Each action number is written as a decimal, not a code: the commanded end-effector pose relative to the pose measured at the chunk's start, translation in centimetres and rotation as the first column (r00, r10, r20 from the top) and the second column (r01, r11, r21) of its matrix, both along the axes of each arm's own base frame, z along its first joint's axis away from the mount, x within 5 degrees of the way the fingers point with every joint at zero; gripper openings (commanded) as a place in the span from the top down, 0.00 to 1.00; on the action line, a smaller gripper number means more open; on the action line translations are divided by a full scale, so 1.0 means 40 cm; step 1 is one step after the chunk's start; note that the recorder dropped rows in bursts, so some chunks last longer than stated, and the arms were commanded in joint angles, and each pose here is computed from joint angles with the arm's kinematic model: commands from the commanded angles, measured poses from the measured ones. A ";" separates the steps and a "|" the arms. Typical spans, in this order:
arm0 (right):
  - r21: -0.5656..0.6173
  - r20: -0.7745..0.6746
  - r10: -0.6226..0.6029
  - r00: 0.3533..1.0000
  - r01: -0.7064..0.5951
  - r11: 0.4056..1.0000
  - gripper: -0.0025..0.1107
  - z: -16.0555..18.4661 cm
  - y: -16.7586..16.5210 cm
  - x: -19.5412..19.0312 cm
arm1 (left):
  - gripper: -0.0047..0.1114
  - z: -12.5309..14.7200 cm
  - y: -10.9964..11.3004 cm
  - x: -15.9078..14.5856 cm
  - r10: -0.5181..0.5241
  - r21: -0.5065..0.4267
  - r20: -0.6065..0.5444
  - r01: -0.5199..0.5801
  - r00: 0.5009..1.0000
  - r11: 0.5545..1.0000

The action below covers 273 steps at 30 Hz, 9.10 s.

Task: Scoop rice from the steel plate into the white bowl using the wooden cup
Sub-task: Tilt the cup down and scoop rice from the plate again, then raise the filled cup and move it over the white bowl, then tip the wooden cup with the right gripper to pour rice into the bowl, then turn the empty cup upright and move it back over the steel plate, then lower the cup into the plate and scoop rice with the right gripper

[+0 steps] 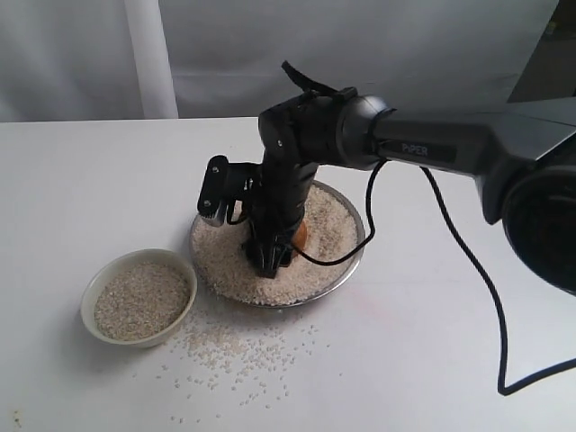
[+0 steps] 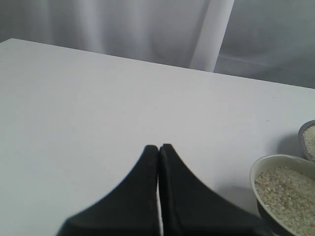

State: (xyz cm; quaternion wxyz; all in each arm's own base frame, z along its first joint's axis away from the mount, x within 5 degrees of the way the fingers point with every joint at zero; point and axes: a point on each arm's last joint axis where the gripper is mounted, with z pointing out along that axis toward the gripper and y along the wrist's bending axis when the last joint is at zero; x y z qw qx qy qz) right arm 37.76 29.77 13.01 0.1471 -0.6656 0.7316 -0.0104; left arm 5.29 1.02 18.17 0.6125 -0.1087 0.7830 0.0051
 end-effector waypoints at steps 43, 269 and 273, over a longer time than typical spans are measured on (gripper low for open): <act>0.246 -0.053 -0.030 0.998 0.042 0.968 0.98 0.165 -0.029 -0.001 | 0.96 0.004 -0.002 0.000 -0.008 -0.007 0.010 0.008 1.000 1.000; -0.519 0.255 0.475 0.842 -0.295 0.803 0.98 -0.005 0.117 -0.024 | 0.96 0.004 -0.002 0.000 -0.008 -0.007 0.010 0.008 1.000 1.000; -0.473 0.249 0.443 0.861 -0.292 0.832 0.98 0.005 0.120 -0.032 | 0.96 0.004 -0.002 0.000 -0.008 -0.007 0.010 0.008 1.000 1.000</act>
